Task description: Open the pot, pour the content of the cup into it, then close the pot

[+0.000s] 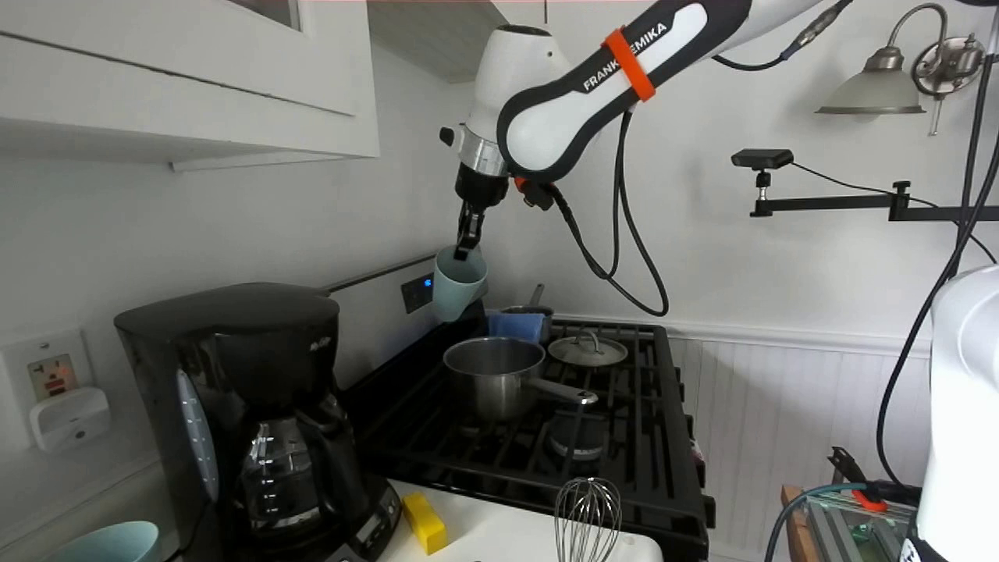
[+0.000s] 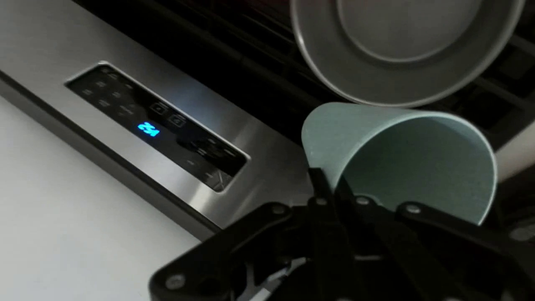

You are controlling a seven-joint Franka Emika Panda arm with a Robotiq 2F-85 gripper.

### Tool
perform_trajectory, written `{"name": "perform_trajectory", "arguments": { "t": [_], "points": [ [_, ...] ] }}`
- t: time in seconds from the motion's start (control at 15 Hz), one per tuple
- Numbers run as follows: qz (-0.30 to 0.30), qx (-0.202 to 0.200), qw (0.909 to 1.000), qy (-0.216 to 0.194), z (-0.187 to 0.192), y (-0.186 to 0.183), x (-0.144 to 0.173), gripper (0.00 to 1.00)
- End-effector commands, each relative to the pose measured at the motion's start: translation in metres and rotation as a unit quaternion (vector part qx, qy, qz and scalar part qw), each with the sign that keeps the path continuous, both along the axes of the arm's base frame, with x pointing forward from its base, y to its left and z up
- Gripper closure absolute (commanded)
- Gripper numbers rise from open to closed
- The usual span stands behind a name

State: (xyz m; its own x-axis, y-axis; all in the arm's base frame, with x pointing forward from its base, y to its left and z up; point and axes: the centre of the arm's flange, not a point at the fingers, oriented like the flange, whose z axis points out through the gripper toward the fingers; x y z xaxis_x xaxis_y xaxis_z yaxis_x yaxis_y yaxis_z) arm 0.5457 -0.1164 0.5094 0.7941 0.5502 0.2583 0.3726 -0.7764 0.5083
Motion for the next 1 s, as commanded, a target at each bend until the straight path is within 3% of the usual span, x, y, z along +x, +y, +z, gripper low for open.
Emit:
{"name": "perform_trajectory", "arguments": {
  "t": [0.0, 0.2, 0.93],
  "points": [
    [-0.045, -0.083, 0.9949, -0.034, -0.007, -0.011, -0.011, 0.99],
    [-0.085, -0.125, 0.9863, -0.065, -0.011, -0.019, -0.014, 0.99],
    [-0.154, -0.198, 0.9592, -0.13, -0.064, 0.006, -0.013, 0.99]
  ]
}}
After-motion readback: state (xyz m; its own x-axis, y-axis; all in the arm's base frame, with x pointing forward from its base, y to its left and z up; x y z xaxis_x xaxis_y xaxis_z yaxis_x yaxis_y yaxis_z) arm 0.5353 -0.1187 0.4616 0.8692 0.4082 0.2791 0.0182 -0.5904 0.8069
